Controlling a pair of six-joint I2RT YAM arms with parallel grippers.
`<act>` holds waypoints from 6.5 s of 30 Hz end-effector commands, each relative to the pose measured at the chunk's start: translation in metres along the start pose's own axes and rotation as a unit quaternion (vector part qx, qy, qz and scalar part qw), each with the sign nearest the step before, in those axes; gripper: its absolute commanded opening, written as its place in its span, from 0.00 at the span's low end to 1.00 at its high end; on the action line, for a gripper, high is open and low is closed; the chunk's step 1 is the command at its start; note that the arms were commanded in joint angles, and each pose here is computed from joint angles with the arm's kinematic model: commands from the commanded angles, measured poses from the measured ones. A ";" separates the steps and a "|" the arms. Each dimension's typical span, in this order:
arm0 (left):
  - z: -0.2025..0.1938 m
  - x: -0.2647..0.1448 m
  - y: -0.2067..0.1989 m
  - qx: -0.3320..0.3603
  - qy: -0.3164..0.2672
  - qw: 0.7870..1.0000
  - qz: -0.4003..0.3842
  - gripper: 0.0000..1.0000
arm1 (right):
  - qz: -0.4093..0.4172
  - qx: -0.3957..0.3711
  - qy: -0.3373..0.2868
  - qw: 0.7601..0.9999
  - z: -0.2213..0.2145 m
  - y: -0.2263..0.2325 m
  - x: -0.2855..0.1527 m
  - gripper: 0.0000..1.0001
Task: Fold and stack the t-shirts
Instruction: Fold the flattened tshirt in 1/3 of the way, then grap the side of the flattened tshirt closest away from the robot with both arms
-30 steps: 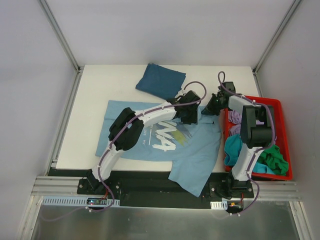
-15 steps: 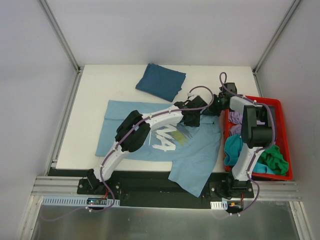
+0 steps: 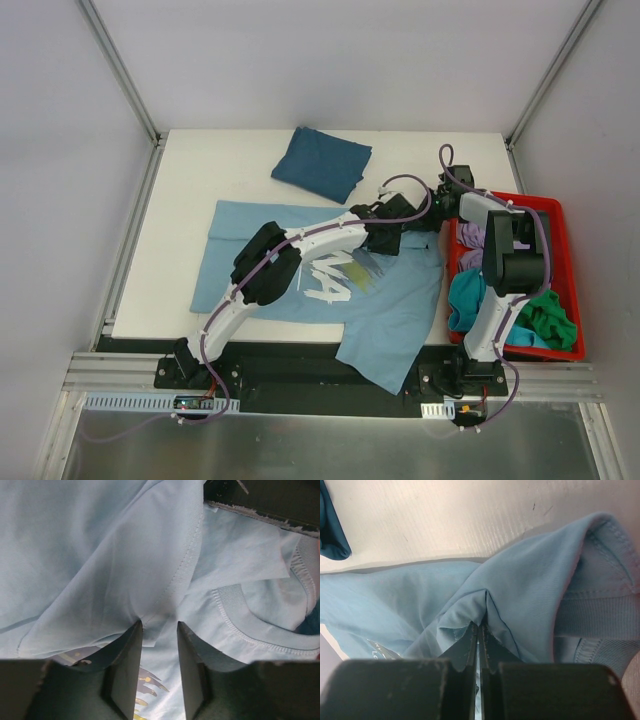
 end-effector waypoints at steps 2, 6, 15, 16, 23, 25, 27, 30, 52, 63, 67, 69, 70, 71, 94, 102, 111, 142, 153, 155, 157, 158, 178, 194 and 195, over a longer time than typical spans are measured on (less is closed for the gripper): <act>-0.002 -0.019 0.001 0.028 -0.010 0.999 0.028 0.30 | 0.012 -0.004 -0.018 1.000 0.005 0.006 -0.010 0.00; -0.006 -0.014 0.007 0.050 -0.015 0.997 0.065 0.31 | 0.011 -0.005 -0.019 1.000 0.004 0.006 -0.012 0.00; -0.012 -0.005 0.013 0.065 0.003 0.994 0.087 0.18 | 0.010 -0.006 -0.020 1.000 0.005 0.006 -0.011 0.00; -0.011 -0.005 0.012 0.066 0.001 0.994 0.088 0.16 | 0.010 -0.005 -0.019 1.000 0.004 0.006 -0.010 0.00; 0.012 -0.027 0.002 0.073 -0.037 0.994 0.077 0.00 | 0.015 -0.012 -0.021 1.000 0.005 0.009 -0.015 0.00; 0.019 -0.037 0.001 0.084 -0.049 0.993 0.074 0.00 | 0.025 -0.016 -0.020 0.999 0.005 0.014 -0.020 0.00; 0.023 -0.048 0.000 0.093 -0.055 0.992 0.068 0.00 | 0.030 -0.029 -0.028 0.999 0.005 0.021 -0.028 0.00; 0.025 -0.062 -0.003 0.106 -0.053 0.992 0.049 0.00 | 0.029 -0.039 -0.038 0.998 0.000 0.026 -0.042 0.00; -0.020 -0.105 0.012 0.174 0.047 0.982 -0.063 0.00 | -0.022 0.009 -0.062 0.998 -0.104 -0.004 -0.095 0.00; -0.038 -0.113 0.016 0.222 0.088 0.964 -0.121 0.00 | -0.067 -0.011 -0.031 0.997 -0.143 -0.031 -0.111 0.05; -0.043 -0.112 0.019 0.228 0.098 0.961 -0.125 0.00 | -0.067 -0.009 -0.021 0.997 -0.151 -0.037 -0.109 0.15; -0.046 -0.112 0.021 0.231 0.101 0.960 -0.122 0.00 | -0.067 -0.011 -0.021 0.997 -0.152 -0.037 -0.110 0.21; -0.046 -0.112 0.022 0.231 0.101 0.960 -0.121 0.00 | -0.063 -0.014 -0.020 0.998 -0.152 -0.036 -0.112 0.21; -0.047 -0.113 0.023 0.233 0.103 0.959 -0.122 0.11 | -0.056 -0.015 -0.019 0.998 -0.152 -0.034 -0.113 0.23; 0.060 -0.134 0.199 -0.078 0.007 0.997 -0.009 0.99 | 0.014 -0.122 -0.056 0.991 -0.075 0.050 -0.108 0.96; 0.063 -0.089 0.316 -0.187 0.041 0.978 0.077 0.99 | -0.097 -0.110 0.017 0.989 -0.036 0.036 -0.028 0.96; 0.057 -0.065 0.373 -0.266 0.068 0.955 0.110 0.99 | -0.148 -0.115 0.033 0.982 0.004 0.023 0.009 0.96; 0.099 -0.050 0.397 -0.302 0.059 0.949 0.074 0.99 | -0.122 -0.105 0.022 0.987 0.088 0.034 0.017 0.96; 0.116 -0.077 0.403 -0.269 0.039 0.962 0.029 0.99 | -0.140 -0.147 -0.005 0.979 0.083 0.053 -0.009 0.96; 0.125 -0.091 0.397 -0.259 0.023 0.966 0.017 0.99 | -0.136 -0.180 -0.011 0.974 0.089 0.067 -0.022 0.96; 0.134 -0.112 0.389 -0.244 0.003 0.970 0.007 0.99 | -0.138 -0.217 -0.013 0.966 0.084 0.080 -0.033 0.96; 0.136 -0.123 0.385 -0.239 -0.007 0.971 0.007 0.99 | -0.140 -0.234 -0.024 0.962 0.082 0.087 -0.044 0.96; -0.124 -0.244 0.346 -0.479 -0.096 0.840 0.236 0.99 | 0.012 -0.262 -0.172 0.950 -0.104 0.052 -0.145 0.96; -0.138 -0.209 0.371 -0.533 -0.123 0.782 0.300 0.66 | 0.077 -0.173 -0.288 0.939 -0.136 0.017 -0.149 0.96; -0.139 -0.208 0.372 -0.536 -0.122 0.778 0.303 0.62 | 0.077 -0.175 -0.285 0.939 -0.137 0.016 -0.148 0.96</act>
Point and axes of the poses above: each gripper's point midway between its finger pads, its own x axis out along the fingers, its own y axis along the line the jaws close on, z = x × y, the point moved 7 cm from there along -x, back along the fingers
